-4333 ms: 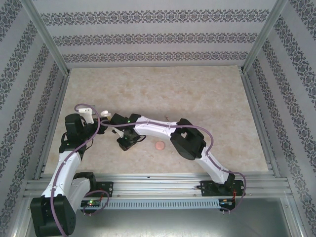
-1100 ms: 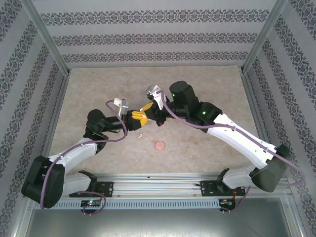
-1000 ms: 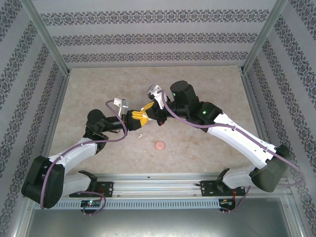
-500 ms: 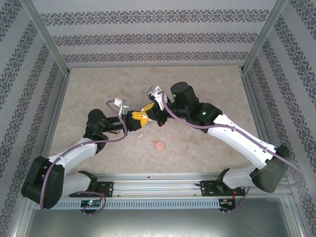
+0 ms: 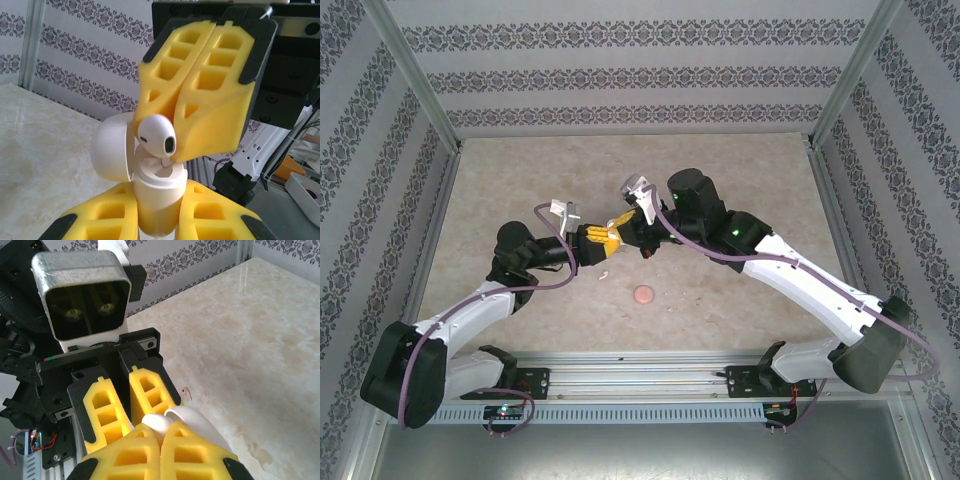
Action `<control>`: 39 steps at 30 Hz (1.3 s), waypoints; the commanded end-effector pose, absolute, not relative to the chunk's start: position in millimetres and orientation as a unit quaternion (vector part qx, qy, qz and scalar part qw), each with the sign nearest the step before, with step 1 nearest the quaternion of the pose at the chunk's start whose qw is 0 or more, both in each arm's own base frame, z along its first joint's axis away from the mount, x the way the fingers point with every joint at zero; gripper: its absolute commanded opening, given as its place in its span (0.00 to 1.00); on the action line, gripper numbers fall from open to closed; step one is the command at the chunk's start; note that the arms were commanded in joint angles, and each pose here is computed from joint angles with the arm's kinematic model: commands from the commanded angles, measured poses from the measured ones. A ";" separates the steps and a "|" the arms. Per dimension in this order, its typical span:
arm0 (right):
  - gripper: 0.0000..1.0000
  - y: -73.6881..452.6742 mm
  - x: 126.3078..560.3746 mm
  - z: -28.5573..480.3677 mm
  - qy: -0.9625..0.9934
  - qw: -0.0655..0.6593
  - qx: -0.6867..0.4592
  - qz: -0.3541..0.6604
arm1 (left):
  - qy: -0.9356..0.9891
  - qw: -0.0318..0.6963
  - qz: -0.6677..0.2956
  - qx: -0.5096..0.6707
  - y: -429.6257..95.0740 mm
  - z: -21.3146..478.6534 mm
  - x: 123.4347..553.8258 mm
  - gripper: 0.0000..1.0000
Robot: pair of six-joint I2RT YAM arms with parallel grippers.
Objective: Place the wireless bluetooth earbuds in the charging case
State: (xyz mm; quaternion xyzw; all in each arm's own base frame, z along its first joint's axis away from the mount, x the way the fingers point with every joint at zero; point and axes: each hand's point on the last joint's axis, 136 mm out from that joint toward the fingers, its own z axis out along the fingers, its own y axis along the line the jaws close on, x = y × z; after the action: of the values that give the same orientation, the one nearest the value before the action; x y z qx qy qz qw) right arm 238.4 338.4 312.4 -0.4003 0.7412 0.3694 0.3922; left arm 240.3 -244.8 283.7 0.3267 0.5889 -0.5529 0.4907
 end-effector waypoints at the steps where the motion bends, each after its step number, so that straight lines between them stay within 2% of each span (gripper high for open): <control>1: 0.03 329.0 239.2 304.5 0.758 0.385 -0.383 0.360 | 0.556 0.527 -0.536 0.354 -243.9 303.6 233.2 0.00; 6: 0.05 329.8 238.9 302.1 0.761 0.380 -0.381 0.362 | 0.555 0.537 -0.526 0.355 -242.6 304.9 233.7 0.00; 12: 0.17 329.7 239.2 301.8 0.765 0.378 -0.375 0.363 | 0.556 0.543 -0.517 0.358 -241.5 305.2 233.8 0.00; 16: 0.21 328.8 241.2 304.5 0.766 0.382 -0.370 0.362 | 0.557 0.545 -0.515 0.358 -241.1 305.0 233.9 0.00; 26: 0.25 334.5 240.0 306.6 0.765 0.370 -0.370 0.374 | 0.560 0.545 -0.511 0.358 -240.4 301.9 233.5 0.00; 30: 0.29 335.1 239.4 313.4 0.765 0.370 -0.364 0.382 | 0.565 0.547 -0.504 0.358 -239.3 298.6 233.1 0.00; 39: 0.36 317.9 253.3 337.3 0.799 0.388 -0.279 0.366 | 0.589 0.571 -0.481 0.311 -218.3 280.5 246.2 0.00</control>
State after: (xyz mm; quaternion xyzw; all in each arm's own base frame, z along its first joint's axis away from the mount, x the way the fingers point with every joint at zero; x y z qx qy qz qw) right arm 244.9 330.3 321.5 -0.3269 0.7828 0.3755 0.3732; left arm 242.4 -228.8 276.9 0.3213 0.5988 -0.4942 0.5422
